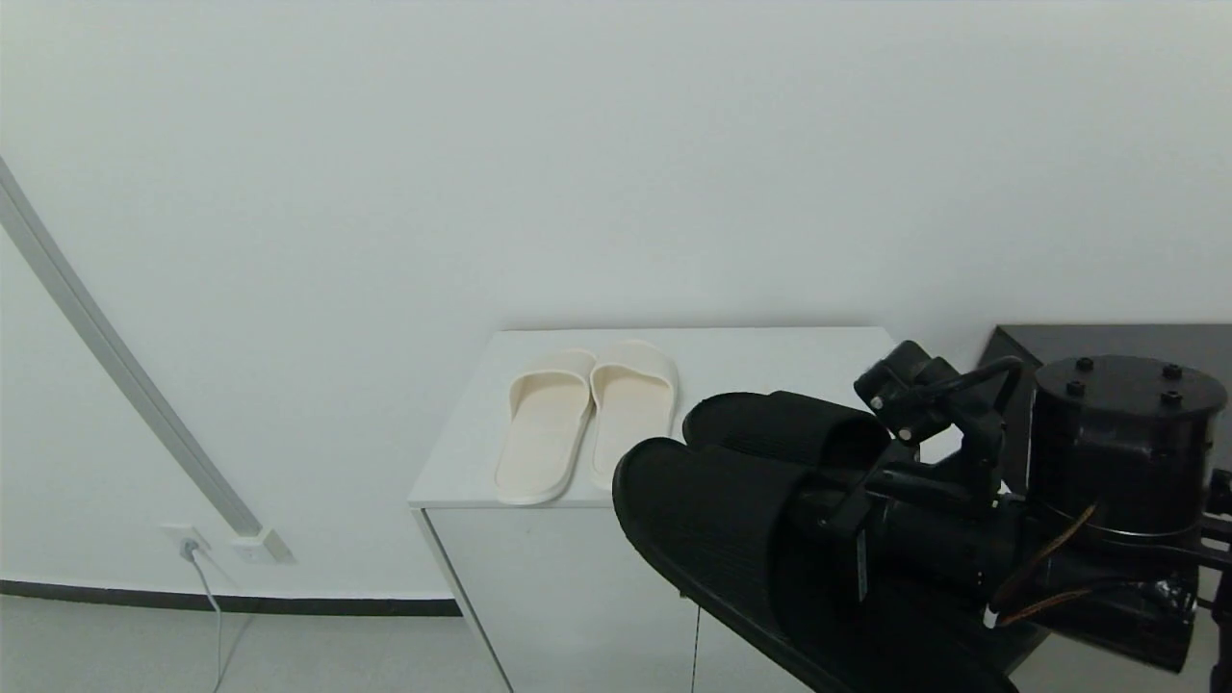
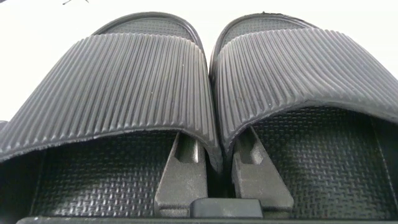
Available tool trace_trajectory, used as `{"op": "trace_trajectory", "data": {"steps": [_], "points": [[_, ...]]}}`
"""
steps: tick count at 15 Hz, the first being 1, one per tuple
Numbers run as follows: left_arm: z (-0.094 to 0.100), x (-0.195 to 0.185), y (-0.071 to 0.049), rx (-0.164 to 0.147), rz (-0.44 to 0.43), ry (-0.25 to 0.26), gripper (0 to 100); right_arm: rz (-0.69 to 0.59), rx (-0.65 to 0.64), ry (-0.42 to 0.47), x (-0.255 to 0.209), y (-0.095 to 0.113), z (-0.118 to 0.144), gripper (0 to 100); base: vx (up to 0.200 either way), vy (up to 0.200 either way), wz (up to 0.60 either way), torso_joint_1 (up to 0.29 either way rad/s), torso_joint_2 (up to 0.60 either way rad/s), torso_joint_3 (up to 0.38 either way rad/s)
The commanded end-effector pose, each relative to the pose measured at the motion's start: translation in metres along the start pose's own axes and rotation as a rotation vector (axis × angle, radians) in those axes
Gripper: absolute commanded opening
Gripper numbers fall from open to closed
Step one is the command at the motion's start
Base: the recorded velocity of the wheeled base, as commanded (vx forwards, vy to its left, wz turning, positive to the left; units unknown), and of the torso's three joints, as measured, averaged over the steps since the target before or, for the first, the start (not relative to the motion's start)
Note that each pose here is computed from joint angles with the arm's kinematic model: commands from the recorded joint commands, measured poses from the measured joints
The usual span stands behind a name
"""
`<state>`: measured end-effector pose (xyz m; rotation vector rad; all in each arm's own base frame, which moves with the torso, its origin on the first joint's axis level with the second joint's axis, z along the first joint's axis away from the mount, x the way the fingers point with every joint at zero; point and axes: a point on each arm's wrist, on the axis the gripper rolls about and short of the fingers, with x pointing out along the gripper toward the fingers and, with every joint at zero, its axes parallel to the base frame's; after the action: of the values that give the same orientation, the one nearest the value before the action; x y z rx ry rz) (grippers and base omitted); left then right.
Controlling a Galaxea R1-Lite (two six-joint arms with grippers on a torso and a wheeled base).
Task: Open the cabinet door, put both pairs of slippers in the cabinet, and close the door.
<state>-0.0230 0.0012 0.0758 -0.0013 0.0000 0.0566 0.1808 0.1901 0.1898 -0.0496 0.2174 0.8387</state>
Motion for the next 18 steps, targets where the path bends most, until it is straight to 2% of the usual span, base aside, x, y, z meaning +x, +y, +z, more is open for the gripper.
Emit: {"op": "trace_trajectory", "data": {"steps": [1, 4, 18], "points": [[0.0, 0.0, 0.0, 0.0, 0.0, 0.0, 0, 0.009, -0.003, -0.006, -0.005, 0.002, 0.001, 0, -0.2, 0.0, 0.0, 0.012, 0.0, 0.002], [0.0, 0.0, 0.0, 0.0, 0.002, 0.0, 0, 0.007, -0.002, 0.004, -0.005, 0.002, -0.003, 0, -0.2, 0.0, 0.0, -0.001, 0.0, 0.006], [0.0, 0.0, 0.0, 0.0, 0.003, 0.0, 0, 0.011, -0.05, 0.047, -0.007, 0.002, -0.016, 0, 0.0, 0.0, 0.0, 0.0, 0.0, 0.0]]}}
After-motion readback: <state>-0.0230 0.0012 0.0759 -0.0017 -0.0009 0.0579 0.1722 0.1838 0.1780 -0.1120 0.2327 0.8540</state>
